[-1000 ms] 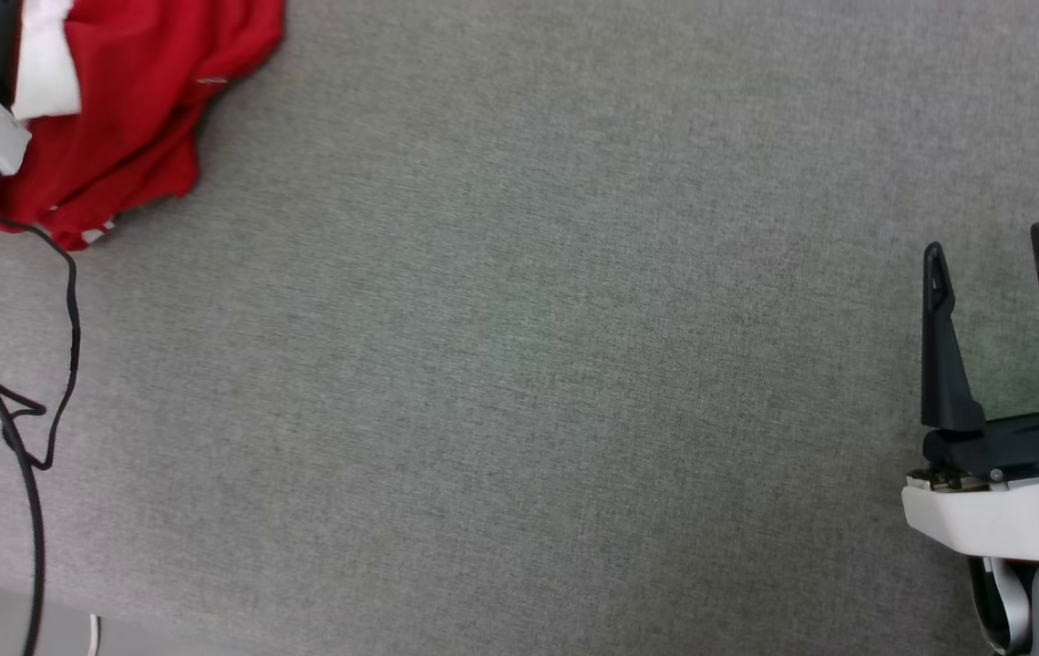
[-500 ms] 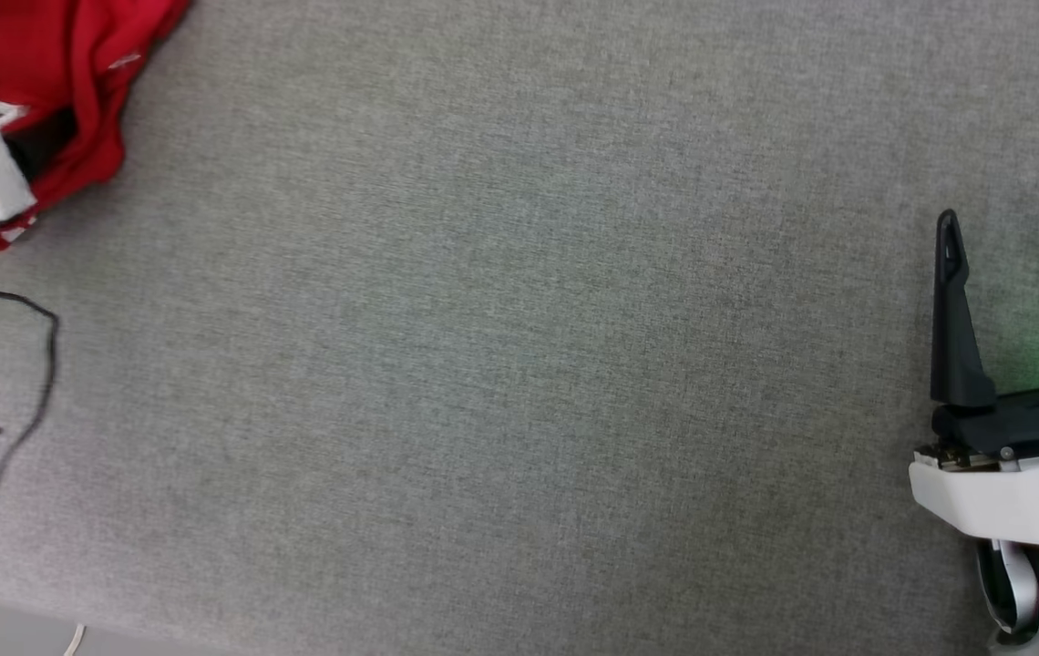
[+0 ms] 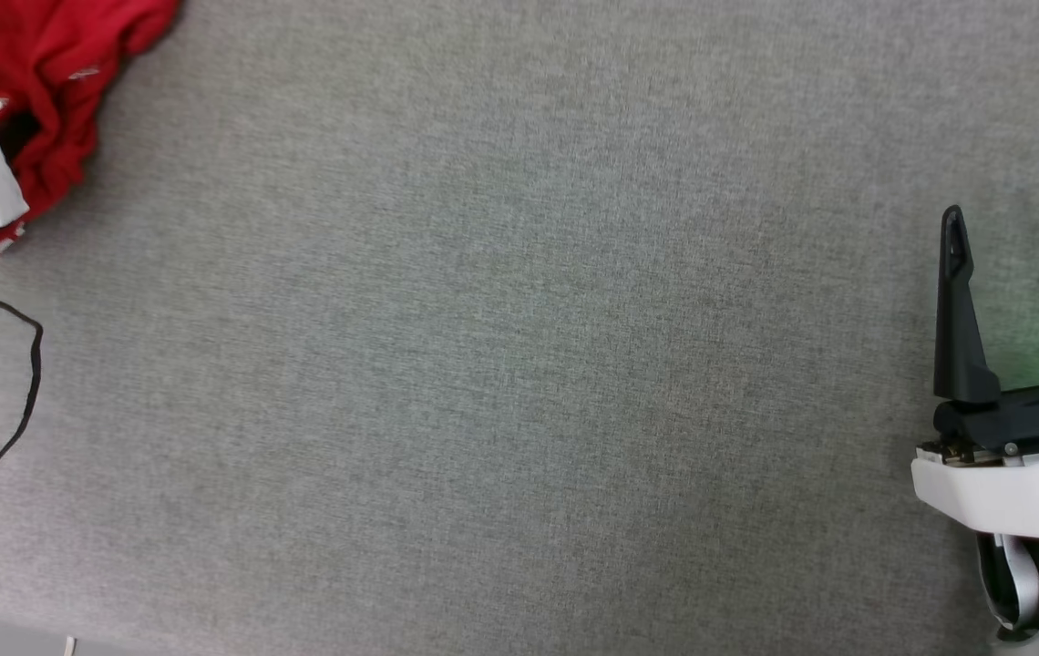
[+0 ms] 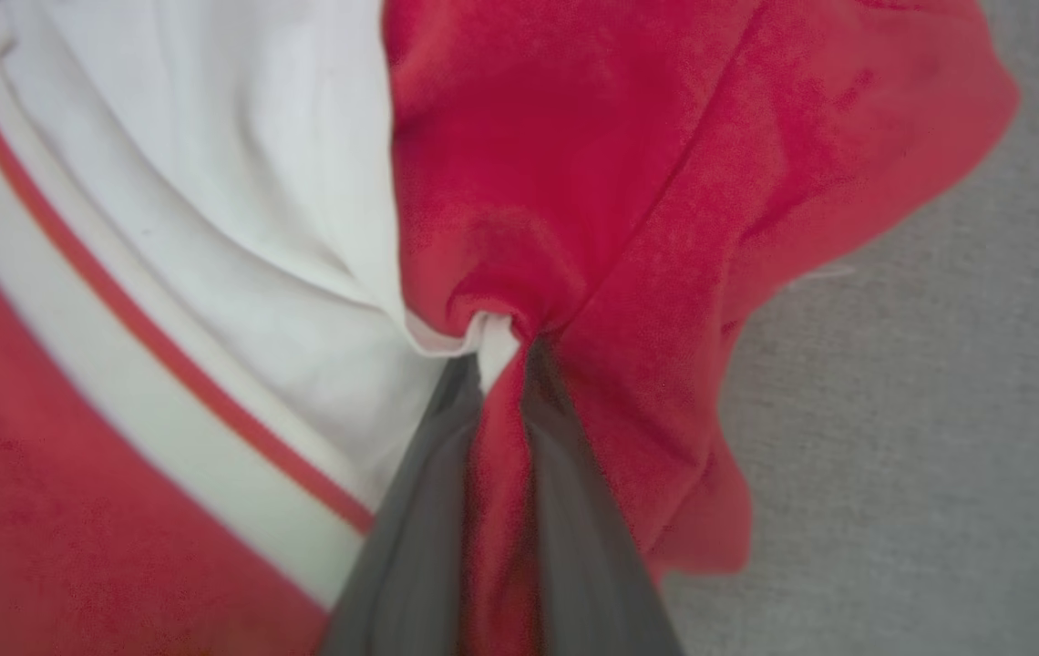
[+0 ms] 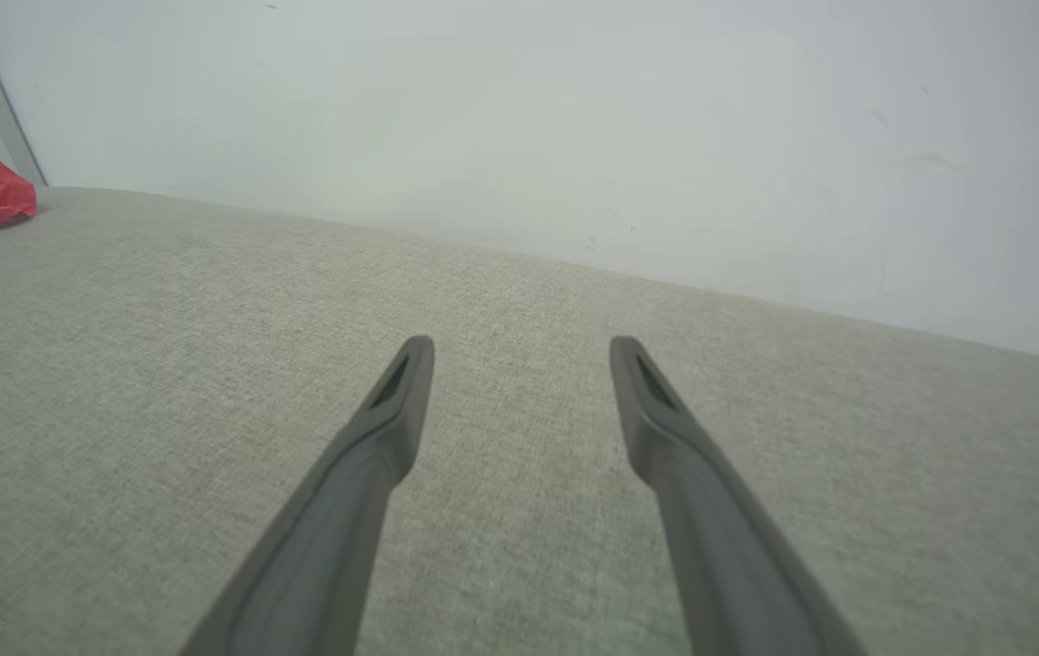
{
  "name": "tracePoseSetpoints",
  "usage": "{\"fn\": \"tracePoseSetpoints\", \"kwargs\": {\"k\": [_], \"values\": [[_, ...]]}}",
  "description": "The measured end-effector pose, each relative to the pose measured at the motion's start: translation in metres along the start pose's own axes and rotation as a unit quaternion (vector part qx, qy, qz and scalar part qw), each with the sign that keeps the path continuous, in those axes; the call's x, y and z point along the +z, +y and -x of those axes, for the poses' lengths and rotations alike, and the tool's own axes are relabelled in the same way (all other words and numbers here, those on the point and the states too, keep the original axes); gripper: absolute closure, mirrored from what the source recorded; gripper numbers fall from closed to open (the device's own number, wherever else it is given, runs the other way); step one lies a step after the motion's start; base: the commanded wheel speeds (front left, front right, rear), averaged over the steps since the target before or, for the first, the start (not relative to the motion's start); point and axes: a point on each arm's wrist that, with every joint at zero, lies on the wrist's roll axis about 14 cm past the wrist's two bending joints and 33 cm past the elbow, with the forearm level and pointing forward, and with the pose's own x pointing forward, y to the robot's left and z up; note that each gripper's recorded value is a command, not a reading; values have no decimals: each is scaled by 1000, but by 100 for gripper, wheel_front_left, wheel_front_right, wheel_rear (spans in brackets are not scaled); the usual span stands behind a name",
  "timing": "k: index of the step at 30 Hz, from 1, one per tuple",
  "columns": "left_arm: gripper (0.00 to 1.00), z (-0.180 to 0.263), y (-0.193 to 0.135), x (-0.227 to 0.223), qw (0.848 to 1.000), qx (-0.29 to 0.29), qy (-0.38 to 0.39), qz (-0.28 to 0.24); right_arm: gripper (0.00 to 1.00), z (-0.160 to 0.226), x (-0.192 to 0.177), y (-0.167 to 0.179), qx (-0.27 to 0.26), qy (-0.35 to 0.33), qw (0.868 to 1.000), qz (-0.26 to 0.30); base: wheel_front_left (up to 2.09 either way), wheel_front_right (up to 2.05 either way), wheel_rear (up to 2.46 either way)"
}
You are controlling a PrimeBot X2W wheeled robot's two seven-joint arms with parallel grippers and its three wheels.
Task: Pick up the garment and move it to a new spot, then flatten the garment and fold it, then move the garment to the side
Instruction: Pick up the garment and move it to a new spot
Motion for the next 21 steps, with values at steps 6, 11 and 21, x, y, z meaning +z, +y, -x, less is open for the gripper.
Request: {"fn": "tracePoseSetpoints", "kwargs": {"k": [6,11,21], "values": [[100,39,-6,50,994,0,-103,-48,0,4,23,3,1,-19,1000,-12,0,0,0],[100,86,-26,92,976,-10,-183,-116,0,12,46,4,0,-37,999,-22,0,0,0],[100,166,-131,156,909,-83,-313,-264,0,41,78,-16,-33,-57,997,-29,0,0,0]]}}
